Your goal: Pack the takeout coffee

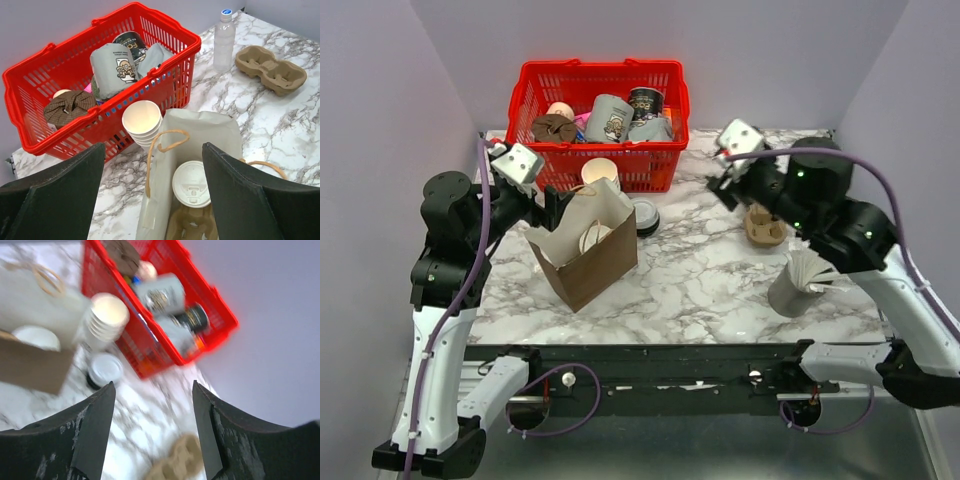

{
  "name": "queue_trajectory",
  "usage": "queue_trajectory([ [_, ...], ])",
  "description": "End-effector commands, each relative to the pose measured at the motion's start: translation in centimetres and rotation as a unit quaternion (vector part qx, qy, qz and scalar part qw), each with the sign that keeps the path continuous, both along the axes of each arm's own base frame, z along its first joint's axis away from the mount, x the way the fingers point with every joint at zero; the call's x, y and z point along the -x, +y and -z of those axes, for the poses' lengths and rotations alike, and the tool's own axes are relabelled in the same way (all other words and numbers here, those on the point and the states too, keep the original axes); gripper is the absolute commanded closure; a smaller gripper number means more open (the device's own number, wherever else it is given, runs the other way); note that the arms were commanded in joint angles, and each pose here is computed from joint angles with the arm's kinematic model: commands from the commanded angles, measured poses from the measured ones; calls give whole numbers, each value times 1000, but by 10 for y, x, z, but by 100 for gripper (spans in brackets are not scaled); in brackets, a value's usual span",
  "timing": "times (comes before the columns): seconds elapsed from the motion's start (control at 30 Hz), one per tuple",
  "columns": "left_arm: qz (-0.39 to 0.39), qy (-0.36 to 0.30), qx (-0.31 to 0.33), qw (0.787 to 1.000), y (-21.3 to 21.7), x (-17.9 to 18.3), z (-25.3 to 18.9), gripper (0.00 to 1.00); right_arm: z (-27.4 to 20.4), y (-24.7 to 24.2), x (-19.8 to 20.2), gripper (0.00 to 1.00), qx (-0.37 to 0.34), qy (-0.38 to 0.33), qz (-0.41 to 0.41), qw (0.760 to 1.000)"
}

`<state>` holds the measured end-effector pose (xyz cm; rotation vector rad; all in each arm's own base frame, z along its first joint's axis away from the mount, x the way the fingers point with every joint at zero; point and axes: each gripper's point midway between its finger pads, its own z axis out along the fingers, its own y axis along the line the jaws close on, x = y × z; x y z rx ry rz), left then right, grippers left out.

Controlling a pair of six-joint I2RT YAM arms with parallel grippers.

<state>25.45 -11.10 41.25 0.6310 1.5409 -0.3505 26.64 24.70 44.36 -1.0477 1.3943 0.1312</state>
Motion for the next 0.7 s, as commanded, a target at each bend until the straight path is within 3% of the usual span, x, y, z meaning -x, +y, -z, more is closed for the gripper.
queue_trajectory([
  [0.0,31,-24,19,999,-11,5,-18,13,50,-100,-5,30,57,103,119,986],
  [0.17,48,-37,28,998,-16,10,-26,13,101,-151,59,34,115,188,124,968],
  [0.3,56,-38,27,997,-18,12,-26,13,154,-193,96,42,134,275,175,936],
  [0.47,64,-24,22,997,-20,12,-15,14,180,-195,149,42,156,349,119,916],
  [0.67,74,-18,22,997,-23,11,-7,13,205,-225,151,43,235,335,147,901],
])
